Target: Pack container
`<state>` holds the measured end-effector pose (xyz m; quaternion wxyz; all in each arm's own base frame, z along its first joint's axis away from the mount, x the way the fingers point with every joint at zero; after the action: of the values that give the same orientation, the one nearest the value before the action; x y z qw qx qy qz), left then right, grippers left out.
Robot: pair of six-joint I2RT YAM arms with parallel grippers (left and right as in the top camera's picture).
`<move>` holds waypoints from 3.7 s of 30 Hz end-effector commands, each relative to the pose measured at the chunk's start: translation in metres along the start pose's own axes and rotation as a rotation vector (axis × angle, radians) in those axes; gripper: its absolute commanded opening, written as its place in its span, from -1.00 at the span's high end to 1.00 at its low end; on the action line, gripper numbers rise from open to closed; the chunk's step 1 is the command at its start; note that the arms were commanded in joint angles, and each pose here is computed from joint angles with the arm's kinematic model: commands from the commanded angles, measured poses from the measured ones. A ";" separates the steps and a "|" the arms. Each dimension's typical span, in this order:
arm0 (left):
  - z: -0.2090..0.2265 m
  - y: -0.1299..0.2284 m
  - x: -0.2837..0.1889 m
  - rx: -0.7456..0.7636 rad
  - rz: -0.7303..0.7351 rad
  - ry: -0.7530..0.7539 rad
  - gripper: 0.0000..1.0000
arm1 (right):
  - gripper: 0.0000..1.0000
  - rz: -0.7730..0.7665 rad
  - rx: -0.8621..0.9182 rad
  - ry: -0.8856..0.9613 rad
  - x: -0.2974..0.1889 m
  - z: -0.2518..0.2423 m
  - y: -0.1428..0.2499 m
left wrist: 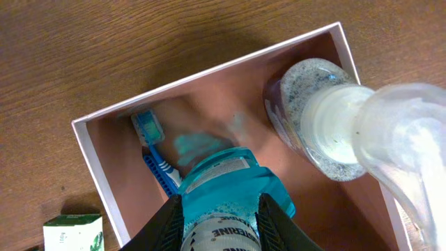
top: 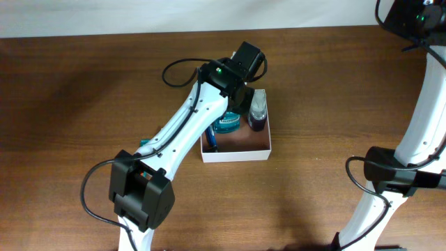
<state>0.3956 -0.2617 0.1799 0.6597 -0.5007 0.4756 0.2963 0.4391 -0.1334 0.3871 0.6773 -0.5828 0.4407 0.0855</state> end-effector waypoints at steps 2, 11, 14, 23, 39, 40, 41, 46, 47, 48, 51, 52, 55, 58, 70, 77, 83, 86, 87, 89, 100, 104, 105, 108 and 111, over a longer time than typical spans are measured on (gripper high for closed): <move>0.006 -0.005 -0.038 0.120 -0.072 0.003 1.00 | -0.97 -0.015 0.006 0.008 -0.005 -0.003 -0.003; -0.017 0.013 -0.075 0.521 -0.081 0.220 0.99 | -0.97 -0.015 0.006 0.008 -0.005 -0.003 -0.002; -0.039 0.024 -0.083 0.713 -0.098 0.398 0.99 | -0.97 -0.015 0.006 0.008 -0.005 -0.003 -0.003; -0.065 0.038 -0.098 0.989 -0.189 0.624 0.99 | -0.97 -0.015 0.006 0.008 -0.005 -0.003 -0.003; -0.074 0.040 -0.105 1.247 -0.315 0.687 0.99 | -0.97 -0.015 0.006 0.008 -0.005 -0.003 -0.002; -0.074 0.040 -0.105 1.256 -0.321 0.689 0.99 | -0.97 -0.015 0.006 0.008 -0.005 -0.003 -0.003; -0.074 0.039 -0.105 1.256 -0.326 0.688 0.99 | -0.97 -0.015 0.007 0.008 -0.005 -0.003 -0.003; -0.078 0.037 -0.104 1.256 -0.345 0.703 0.99 | -0.97 -0.015 0.006 0.008 -0.005 -0.003 -0.003; -0.079 0.036 -0.104 1.255 -0.349 0.712 0.99 | -0.97 -0.015 0.006 0.008 -0.005 -0.003 -0.003; -0.080 0.036 -0.103 1.253 -0.351 0.718 0.99 | -0.97 -0.015 0.006 0.008 -0.005 -0.003 -0.003; -0.083 0.035 -0.096 1.250 -0.350 0.735 0.99 | -0.97 -0.015 0.006 0.008 -0.005 -0.003 -0.003; -0.084 0.034 -0.093 1.248 -0.348 0.738 0.99 | -0.97 -0.015 0.006 0.008 -0.005 -0.003 -0.003; -0.086 0.033 -0.081 1.244 -0.333 0.745 0.99 | -0.97 -0.015 0.006 0.008 -0.005 -0.003 -0.003; -0.087 0.032 -0.073 1.242 -0.323 0.748 0.99 | -0.97 -0.015 0.006 0.008 -0.005 -0.003 -0.003; -0.092 0.025 -0.046 1.239 -0.323 0.748 0.99 | -0.97 -0.015 0.007 0.008 -0.005 -0.003 -0.003; -0.094 0.026 -0.028 1.232 -0.294 0.759 0.99 | -0.97 -0.015 0.006 0.008 -0.005 -0.003 -0.003; -0.096 0.031 -0.007 1.221 -0.249 0.777 0.99 | -0.97 -0.015 0.006 0.008 -0.005 -0.003 -0.003; -0.096 0.031 -0.006 1.220 -0.246 0.778 0.98 | -0.97 -0.015 0.006 0.008 -0.005 -0.003 -0.003; -0.096 0.031 -0.006 1.220 -0.246 0.778 0.97 | -0.97 -0.015 0.006 0.008 -0.005 -0.003 -0.003; -0.096 0.031 -0.005 1.219 -0.245 0.778 0.82 | -0.97 -0.015 0.006 0.008 -0.005 -0.003 -0.003; -0.096 0.032 -0.006 1.185 -0.227 0.780 -0.08 | -0.97 -0.015 0.007 0.008 -0.005 -0.003 -0.003; -0.096 0.029 -0.008 1.169 -0.230 0.777 -0.13 | -0.97 -0.015 0.006 0.008 -0.005 -0.003 -0.003; -0.096 0.028 -0.010 1.161 -0.233 0.775 -0.15 | -0.97 -0.015 0.007 0.008 -0.005 -0.003 -0.003; -0.097 0.020 -0.018 1.136 -0.249 0.765 -0.17 | -0.97 -0.015 0.006 0.008 -0.005 -0.003 -0.003; -0.097 0.010 -0.031 1.110 -0.276 0.753 -0.33 | -0.97 -0.015 0.006 0.008 -0.005 -0.003 -0.003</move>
<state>0.3372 -0.3427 0.1771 0.6368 -0.1856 0.6991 -0.2669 0.4391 -0.1334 0.3871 0.6774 -0.5827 0.4408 0.0854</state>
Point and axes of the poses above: each gripper's point midway between its finger pads, its own x axis out along the fingers, its own z axis along the line the jaws close on, y = z × x, the point moved 3 cm from there along -x, back along the fingers
